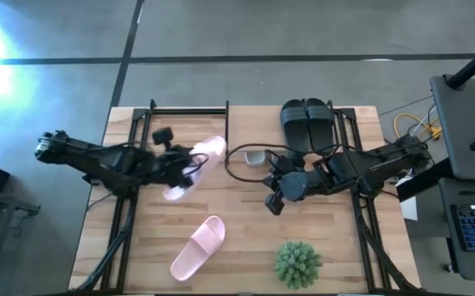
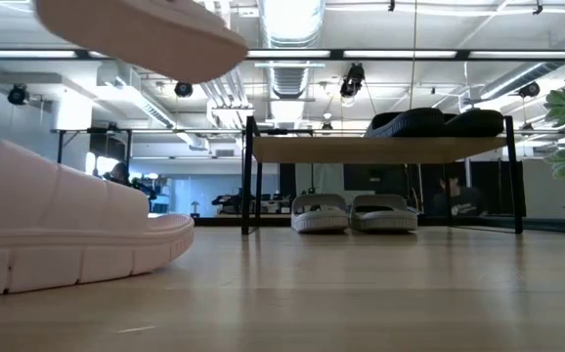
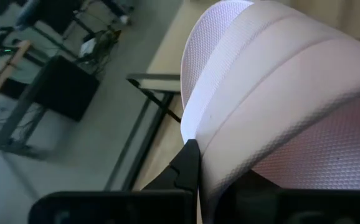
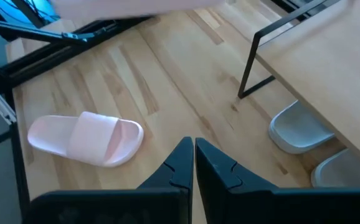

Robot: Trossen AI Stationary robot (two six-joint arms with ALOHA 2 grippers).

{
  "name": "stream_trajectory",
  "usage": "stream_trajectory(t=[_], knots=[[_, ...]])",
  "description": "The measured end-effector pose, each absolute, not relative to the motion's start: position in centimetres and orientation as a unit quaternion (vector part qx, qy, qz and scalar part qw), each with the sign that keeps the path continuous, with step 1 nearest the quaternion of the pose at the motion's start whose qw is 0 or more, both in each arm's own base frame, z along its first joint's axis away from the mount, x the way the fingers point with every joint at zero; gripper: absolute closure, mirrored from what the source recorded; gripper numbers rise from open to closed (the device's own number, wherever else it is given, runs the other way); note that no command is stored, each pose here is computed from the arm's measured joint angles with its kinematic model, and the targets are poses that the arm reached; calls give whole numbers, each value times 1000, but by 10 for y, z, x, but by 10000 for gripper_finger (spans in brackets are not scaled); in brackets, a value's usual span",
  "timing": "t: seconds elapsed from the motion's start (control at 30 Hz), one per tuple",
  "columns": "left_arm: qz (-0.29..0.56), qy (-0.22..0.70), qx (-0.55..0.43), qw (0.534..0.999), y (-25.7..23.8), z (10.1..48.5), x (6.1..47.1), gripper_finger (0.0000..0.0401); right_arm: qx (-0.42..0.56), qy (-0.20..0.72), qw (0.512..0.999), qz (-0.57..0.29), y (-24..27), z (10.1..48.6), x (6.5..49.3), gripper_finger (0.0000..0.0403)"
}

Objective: Pick and place slides into the shelf
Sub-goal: Put the left pink slides on the shelf

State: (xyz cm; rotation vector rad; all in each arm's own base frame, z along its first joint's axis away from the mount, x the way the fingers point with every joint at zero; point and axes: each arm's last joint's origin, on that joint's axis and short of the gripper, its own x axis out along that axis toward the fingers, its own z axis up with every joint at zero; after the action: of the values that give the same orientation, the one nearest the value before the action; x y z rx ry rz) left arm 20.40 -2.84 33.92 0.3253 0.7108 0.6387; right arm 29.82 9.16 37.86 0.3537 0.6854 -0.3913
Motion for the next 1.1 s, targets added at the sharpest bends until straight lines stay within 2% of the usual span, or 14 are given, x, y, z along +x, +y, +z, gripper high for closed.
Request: stream_trajectory(t=[0.27,0.57,0.93,1.1], knots=[[390,363,144,834,17,346,262,401,183,271,921,-210,79,412,274,394],[434,348,92,826,65,362,324,401,186,220,928,-237,57,446,217,394],[440,378,99,809,102,337,401,401,160,224,922,-272,44,451,185,394],[437,405,99,797,113,324,415,401,153,239,918,-278,44,447,184,394]])
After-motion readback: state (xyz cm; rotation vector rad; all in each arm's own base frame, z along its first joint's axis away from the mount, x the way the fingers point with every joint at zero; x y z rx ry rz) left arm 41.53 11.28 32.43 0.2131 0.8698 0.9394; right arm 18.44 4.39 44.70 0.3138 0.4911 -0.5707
